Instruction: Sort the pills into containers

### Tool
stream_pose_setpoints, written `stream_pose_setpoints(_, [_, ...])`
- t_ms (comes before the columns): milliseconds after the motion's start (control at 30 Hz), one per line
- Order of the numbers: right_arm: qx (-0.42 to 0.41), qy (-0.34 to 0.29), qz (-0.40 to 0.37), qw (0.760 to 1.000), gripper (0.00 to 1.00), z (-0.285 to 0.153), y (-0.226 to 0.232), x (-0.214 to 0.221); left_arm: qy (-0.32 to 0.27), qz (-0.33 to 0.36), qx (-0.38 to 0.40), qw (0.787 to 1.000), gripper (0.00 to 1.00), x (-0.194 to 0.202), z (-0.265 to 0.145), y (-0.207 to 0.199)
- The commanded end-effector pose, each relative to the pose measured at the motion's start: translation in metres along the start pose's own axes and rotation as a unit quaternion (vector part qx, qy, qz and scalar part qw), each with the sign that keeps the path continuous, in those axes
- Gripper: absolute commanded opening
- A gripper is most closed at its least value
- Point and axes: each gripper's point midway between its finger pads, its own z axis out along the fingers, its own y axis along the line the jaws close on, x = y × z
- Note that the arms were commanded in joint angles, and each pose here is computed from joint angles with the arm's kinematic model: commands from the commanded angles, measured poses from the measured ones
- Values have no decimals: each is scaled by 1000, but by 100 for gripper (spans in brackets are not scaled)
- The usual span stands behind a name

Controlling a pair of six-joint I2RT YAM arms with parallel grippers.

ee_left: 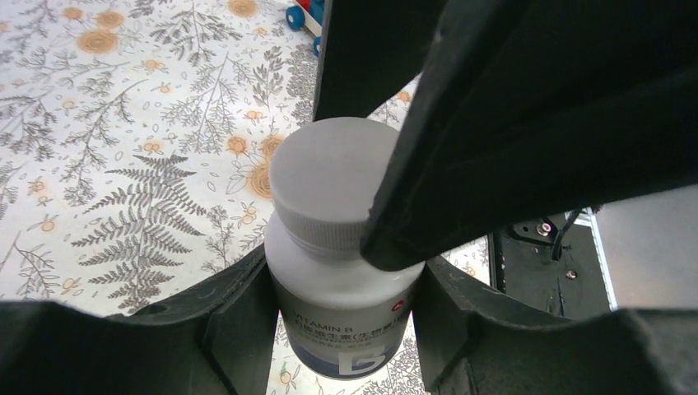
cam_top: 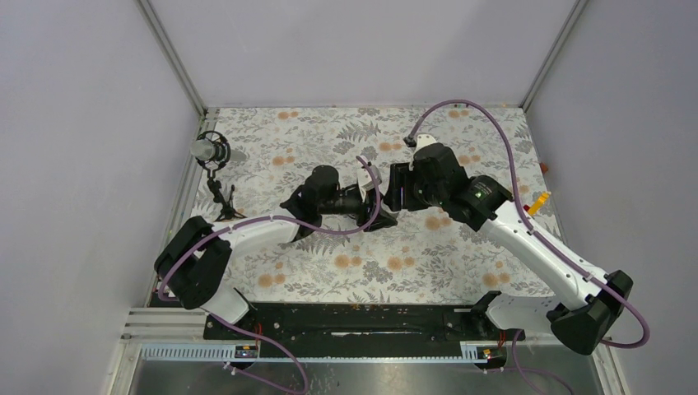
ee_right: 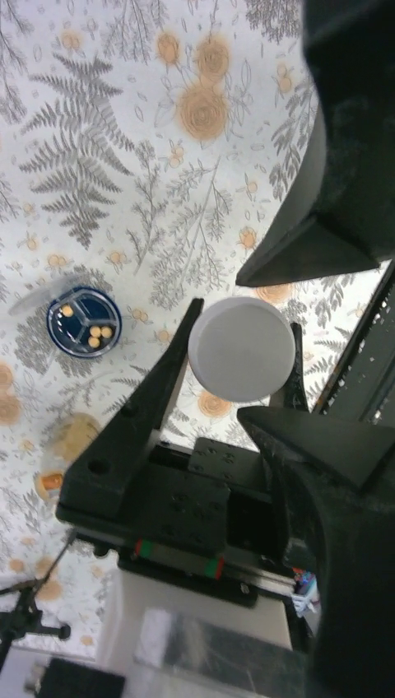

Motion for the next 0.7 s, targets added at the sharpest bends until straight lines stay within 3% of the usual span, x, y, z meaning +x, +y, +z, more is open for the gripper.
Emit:
stream_pose_setpoints(0, [19, -62, 54, 996, 71, -14, 0, -24, -68, 66, -13, 995, 0, -60, -3, -4])
stream_pose_setpoints(200, [-37, -94, -23, 995, 79, -59, 10, -37, -52, 81, 2, 995, 0, -56, -7, -9])
stream_pose_setpoints(400, [-94, -87, -116, 985, 85, -79, 18, -25, -43, 104, 75, 991, 0, -58, -10, -36])
stream_pose_setpoints(667, [-246, -31, -206, 946, 74, -94, 55, 11, -30, 135, 209, 968, 0, -53, -28, -84])
